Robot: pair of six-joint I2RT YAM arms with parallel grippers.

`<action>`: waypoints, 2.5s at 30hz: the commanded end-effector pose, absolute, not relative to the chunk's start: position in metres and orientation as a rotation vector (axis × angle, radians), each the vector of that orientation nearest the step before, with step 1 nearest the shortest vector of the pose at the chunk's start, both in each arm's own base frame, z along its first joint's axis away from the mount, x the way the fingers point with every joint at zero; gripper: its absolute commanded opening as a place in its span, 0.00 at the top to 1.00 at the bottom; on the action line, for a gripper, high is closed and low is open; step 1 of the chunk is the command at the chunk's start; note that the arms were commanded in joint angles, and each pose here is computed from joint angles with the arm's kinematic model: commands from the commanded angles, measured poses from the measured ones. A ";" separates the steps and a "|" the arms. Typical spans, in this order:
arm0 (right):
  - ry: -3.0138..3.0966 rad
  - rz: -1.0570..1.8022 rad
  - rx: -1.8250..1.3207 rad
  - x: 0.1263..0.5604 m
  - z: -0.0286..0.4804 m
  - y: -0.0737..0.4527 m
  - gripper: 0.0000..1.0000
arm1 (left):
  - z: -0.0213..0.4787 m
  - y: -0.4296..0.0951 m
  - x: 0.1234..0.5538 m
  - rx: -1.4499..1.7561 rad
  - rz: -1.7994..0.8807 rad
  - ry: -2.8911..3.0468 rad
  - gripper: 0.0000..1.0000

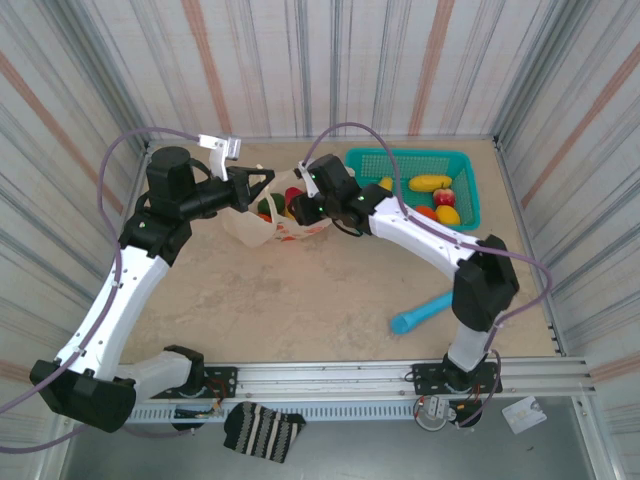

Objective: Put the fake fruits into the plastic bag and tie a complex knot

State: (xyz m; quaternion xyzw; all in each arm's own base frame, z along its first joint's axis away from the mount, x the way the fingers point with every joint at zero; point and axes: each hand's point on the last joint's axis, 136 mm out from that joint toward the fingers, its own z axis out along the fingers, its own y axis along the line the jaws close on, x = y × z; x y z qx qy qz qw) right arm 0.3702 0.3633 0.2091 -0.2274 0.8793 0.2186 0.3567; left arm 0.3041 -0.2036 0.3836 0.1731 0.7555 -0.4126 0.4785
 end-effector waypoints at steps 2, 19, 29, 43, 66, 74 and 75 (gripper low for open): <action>2.341 0.590 -0.548 0.393 0.192 0.379 0.53 | 0.399 -0.201 0.298 0.434 -0.992 1.802 1.00; 2.280 0.611 -0.496 0.387 0.226 0.360 0.42 | 0.395 -0.198 0.306 0.419 -0.964 1.819 1.00; 2.180 0.693 -0.461 0.365 0.272 0.336 0.60 | 0.395 -0.195 0.304 0.411 -0.956 1.821 1.00; 1.936 0.963 -0.129 0.371 0.387 0.217 0.59 | 0.391 -0.195 0.302 0.408 -0.956 1.826 1.00; 2.742 -0.044 0.410 0.408 0.148 0.046 0.17 | 0.394 -0.209 0.290 0.488 -0.950 1.817 1.00; 2.839 -0.173 0.421 0.415 0.106 0.029 0.15 | 0.397 -0.218 0.285 0.513 -0.975 1.806 1.00; 2.849 -0.178 0.424 0.415 0.103 0.029 0.15 | 0.398 -0.219 0.284 0.514 -0.981 1.806 1.00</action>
